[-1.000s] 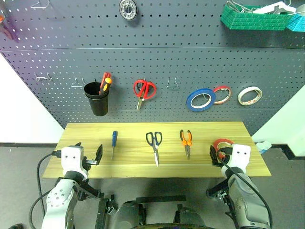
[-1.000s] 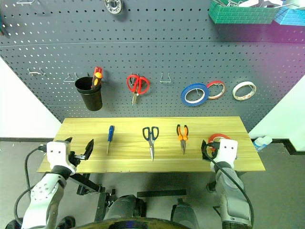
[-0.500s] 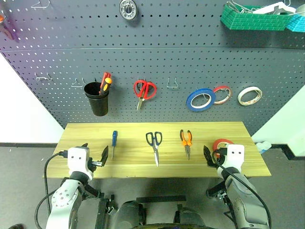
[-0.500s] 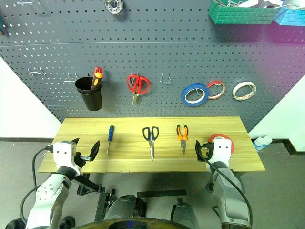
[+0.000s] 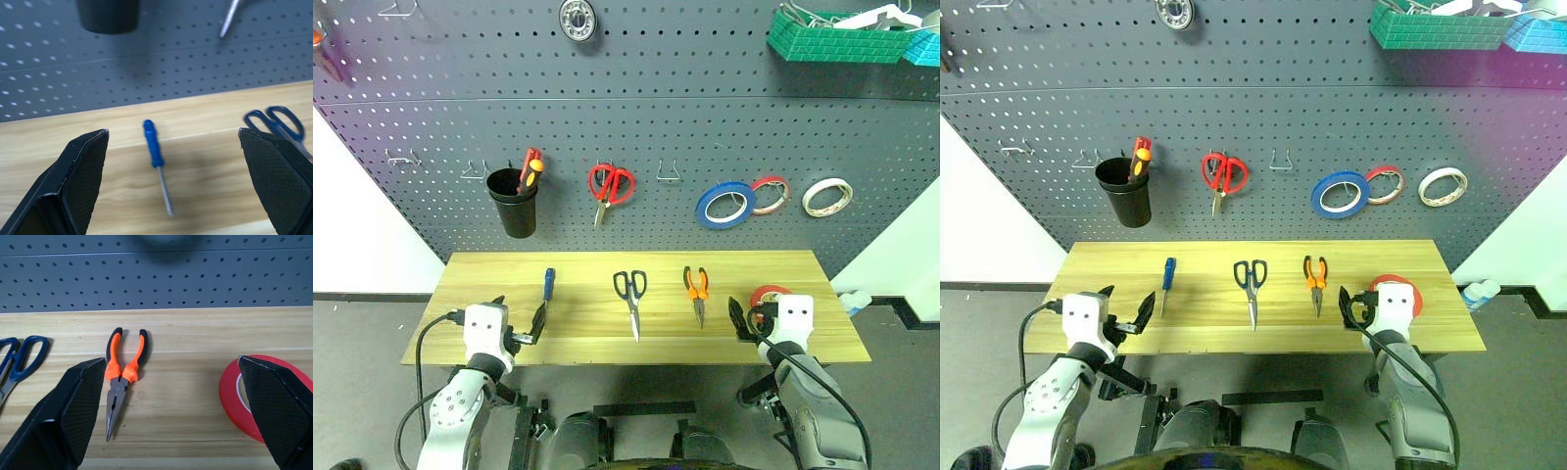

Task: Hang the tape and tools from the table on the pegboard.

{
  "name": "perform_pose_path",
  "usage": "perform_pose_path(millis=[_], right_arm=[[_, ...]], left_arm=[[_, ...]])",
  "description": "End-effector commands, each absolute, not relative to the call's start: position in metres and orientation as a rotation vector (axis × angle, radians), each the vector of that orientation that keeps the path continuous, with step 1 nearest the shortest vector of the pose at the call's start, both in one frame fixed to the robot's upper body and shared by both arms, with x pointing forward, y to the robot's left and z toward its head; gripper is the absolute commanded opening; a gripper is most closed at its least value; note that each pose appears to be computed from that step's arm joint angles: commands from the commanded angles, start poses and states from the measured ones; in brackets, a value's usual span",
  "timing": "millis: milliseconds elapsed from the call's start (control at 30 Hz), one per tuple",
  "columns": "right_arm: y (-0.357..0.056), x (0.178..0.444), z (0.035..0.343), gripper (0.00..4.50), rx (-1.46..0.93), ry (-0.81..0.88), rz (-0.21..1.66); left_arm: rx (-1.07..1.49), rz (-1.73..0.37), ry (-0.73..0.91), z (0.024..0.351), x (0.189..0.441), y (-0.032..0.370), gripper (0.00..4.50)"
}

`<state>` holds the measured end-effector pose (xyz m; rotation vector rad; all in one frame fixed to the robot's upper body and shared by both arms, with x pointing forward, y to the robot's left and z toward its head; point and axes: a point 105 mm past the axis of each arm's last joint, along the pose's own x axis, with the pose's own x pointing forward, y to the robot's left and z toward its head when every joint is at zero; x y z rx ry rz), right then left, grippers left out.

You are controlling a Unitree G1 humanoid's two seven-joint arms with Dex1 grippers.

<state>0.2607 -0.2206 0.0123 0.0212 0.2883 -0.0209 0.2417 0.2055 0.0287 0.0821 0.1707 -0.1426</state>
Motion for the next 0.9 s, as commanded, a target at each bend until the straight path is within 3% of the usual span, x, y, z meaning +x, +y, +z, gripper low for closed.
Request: perform_pose_path(millis=[33, 300, 533, 567, 633, 900], right_arm=[[-0.220, 0.265, 0.030, 4.50, 0.006, 0.228, -0.014], [-0.218, 0.269, 0.032, 4.50, 0.001, 0.223, 0.012], [-0.213, 0.271, 0.033, 4.50, 0.001, 0.220, 0.016], [-0.213, 0.270, 0.033, 4.50, 0.003, 0.220, 0.016], [-0.213, 0.270, 0.032, 4.50, 0.007, 0.221, 0.019], [-0.211, 0.269, 0.032, 4.50, 0.011, 0.224, 0.022]], left_arm=[[0.093, -0.197, 0.124, 0.038, 0.244, 0.186, 4.45], [0.069, -0.506, 0.180, 0.014, 0.225, 0.077, 4.45], [-0.009, -0.604, 0.218, 0.004, 0.203, 0.026, 4.45], [0.015, -0.596, 0.259, 0.000, 0.224, 0.089, 4.45], [0.013, -0.610, 0.229, 0.033, 0.249, 0.166, 4.45], [-0.042, -0.701, 0.253, 0.062, 0.244, 0.190, 4.45]])
